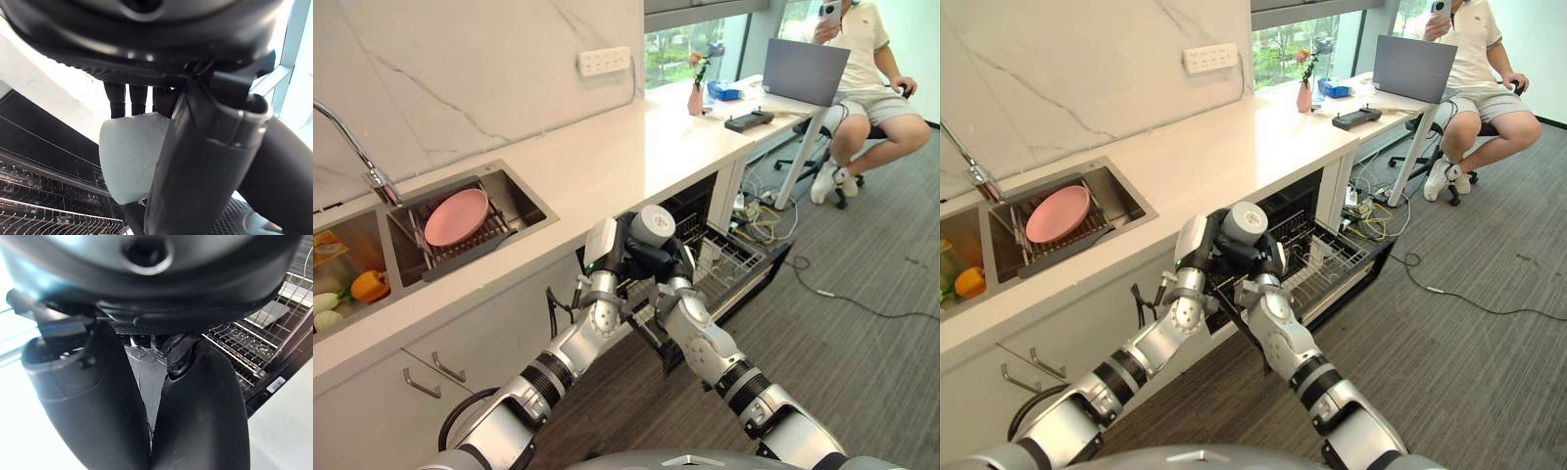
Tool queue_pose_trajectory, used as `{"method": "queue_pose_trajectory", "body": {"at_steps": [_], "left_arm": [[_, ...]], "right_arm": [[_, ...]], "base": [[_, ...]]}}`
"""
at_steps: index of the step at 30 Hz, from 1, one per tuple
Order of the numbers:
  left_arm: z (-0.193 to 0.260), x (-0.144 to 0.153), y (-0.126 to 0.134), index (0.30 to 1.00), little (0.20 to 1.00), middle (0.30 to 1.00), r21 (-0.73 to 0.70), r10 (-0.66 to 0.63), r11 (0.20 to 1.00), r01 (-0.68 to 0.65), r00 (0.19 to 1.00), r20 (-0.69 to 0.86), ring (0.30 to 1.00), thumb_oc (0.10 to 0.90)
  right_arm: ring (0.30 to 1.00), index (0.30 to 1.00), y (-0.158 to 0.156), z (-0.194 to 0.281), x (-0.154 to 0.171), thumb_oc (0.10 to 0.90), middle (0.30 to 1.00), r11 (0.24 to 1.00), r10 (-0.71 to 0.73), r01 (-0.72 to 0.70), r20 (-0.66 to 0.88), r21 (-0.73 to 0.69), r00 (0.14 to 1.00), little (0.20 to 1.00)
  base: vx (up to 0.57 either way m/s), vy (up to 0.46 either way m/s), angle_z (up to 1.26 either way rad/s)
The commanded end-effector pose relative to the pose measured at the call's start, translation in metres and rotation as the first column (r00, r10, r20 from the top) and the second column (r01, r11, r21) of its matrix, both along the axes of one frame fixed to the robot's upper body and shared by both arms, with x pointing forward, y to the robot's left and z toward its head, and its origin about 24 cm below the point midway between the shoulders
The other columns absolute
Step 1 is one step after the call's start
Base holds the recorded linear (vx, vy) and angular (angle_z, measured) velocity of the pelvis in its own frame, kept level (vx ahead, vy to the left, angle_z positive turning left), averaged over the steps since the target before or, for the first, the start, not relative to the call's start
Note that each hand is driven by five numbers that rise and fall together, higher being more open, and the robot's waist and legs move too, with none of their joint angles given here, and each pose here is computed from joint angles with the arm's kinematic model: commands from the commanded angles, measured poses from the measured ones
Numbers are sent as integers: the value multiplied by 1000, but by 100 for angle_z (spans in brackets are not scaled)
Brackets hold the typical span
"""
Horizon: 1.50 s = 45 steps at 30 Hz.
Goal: Place the dishes in the dishwasher.
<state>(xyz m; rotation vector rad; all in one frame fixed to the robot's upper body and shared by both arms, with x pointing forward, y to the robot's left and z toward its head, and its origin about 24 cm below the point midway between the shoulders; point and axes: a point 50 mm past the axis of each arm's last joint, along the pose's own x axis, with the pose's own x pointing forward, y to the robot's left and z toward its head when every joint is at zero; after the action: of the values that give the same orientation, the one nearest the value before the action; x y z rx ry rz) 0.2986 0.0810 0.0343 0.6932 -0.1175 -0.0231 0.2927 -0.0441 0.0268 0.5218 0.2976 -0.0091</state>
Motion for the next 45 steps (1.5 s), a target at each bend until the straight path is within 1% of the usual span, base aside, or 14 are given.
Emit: {"method": "queue_pose_trajectory", "body": {"at_steps": [1,3,4,6,18,21,23,25,26,30,37,41,44,45], "left_arm": [[75,19,-74,300,300,300,-37,-257,959,279,921,292,300,400],[74,18,-76,300,300,300,-43,-263,957,287,921,288,300,400],[74,18,-76,300,300,300,-43,-263,957,287,921,288,300,400],[73,18,-76,300,300,300,-41,-258,959,281,922,288,300,400],[76,19,-75,300,300,300,-53,-260,957,287,920,294,300,400],[78,19,-72,300,300,300,-68,-233,962,266,922,310,300,400],[78,19,-72,300,300,300,-68,-233,962,266,922,310,300,400],[79,20,-69,832,832,832,-79,-212,965,249,923,321,832,755],[82,20,-65,900,900,900,-91,-201,966,243,921,333,900,800],[76,16,-54,900,900,900,-122,-207,959,255,928,308,900,800],[67,1,-48,900,900,900,-188,-297,920,344,925,237,900,800],[53,-9,-32,900,900,900,-325,-319,878,351,936,149,900,800],[30,-30,-4,900,900,900,-443,-369,829,342,929,26,900,800],[-1,-47,28,900,900,900,-489,-315,845,218,941,-123,900,800]], "right_arm": [[858,858,71,89,19,772,858,970,102,-157,276,184,956,858],[592,592,71,88,20,595,592,973,89,-141,268,182,959,592],[592,592,71,88,20,595,592,973,89,-141,268,182,959,592],[321,321,69,88,21,414,321,977,75,-125,271,171,960,321],[300,300,59,99,25,400,300,991,47,-88,346,101,937,300],[300,300,38,134,27,400,300,987,-149,100,460,128,875,300],[300,300,38,134,27,400,300,987,-150,102,460,127,875,300],[300,300,26,154,25,400,300,971,-235,177,521,160,821,300],[300,300,9,172,21,400,300,946,-323,251,579,204,748,300],[300,300,-29,198,9,400,300,884,-464,363,653,296,598,300],[300,300,-70,205,3,400,300,813,-557,478,681,332,475,300],[300,300,-91,178,11,400,300,838,-484,512,688,188,541,300],[300,300,-103,120,25,400,300,913,-316,407,573,-33,756,300],[300,300,-111,81,26,400,300,939,-194,298,449,-173,872,300]], "base": [[0,0,0],[0,0,0],[0,0,0],[0,0,0],[1,0,0],[14,7,3],[0,0,0],[21,-1,0],[38,-8,1],[9,-4,0],[21,-24,3],[-5,-8,0],[-40,-27,0],[-71,-38,0]]}}
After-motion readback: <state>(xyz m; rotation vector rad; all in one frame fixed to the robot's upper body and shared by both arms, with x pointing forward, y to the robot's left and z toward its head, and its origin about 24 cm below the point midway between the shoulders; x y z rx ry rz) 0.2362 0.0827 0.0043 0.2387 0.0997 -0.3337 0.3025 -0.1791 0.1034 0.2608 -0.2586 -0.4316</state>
